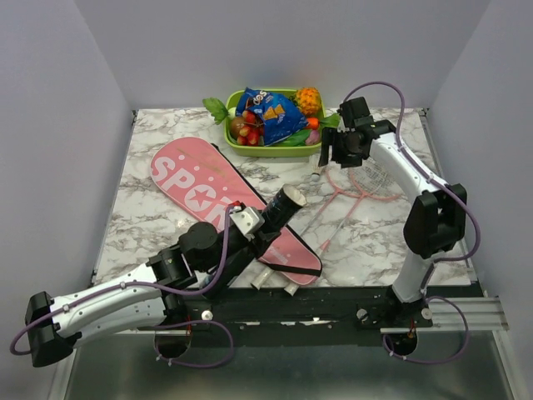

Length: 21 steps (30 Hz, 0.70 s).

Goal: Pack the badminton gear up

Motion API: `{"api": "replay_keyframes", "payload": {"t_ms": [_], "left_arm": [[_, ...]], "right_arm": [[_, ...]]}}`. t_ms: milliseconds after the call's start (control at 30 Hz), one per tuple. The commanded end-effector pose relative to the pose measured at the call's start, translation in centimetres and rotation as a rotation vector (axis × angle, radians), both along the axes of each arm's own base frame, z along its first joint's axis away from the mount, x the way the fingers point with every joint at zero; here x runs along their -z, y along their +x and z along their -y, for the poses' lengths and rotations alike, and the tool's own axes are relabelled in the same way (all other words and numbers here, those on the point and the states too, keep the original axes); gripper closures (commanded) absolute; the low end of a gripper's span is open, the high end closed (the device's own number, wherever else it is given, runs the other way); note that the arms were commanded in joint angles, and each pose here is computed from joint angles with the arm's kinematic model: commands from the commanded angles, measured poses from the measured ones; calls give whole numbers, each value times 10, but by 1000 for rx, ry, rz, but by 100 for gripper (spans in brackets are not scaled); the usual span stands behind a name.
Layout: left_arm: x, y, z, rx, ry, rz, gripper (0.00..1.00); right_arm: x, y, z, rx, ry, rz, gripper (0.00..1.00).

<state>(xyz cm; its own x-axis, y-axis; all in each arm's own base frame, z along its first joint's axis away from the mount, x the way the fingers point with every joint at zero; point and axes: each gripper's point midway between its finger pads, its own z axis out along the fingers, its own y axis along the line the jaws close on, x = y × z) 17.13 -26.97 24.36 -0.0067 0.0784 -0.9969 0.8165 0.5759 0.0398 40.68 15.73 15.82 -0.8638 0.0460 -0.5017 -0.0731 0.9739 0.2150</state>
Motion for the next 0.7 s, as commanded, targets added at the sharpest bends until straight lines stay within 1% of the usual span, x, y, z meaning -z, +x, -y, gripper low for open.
{"api": "replay_keyframes", "payload": {"t_ms": [0,133,267,300,367,433,467,567,667], "left_arm": [[-5,0,-8,-36,-11,-13,100],[-5,-1,-10,-39,-8,-24,100],[-6,-1,-14,-47,-2,-30,100],[-7,-1,-15,-50,-1,-32,100],[-8,-1,-16,-58,-2,-33,100],[-12,-1,-18,-64,-15,-32,100],[-7,0,-20,-74,3,-42,100],[-9,0,-22,-81,4,-43,100],[-9,0,-25,-89,11,-44,100]], "right_arm": [[10,48,3,-24,-50,127,19],[26,70,-11,-88,-26,156,16],[12,96,-26,-172,14,315,11],[18,101,-28,-198,3,312,11],[11,110,-31,-225,-3,324,11],[23,114,-33,-248,-9,303,11],[26,113,-37,-265,12,289,11],[36,113,-47,-306,53,267,11],[48,115,-50,-300,66,238,11]]}}
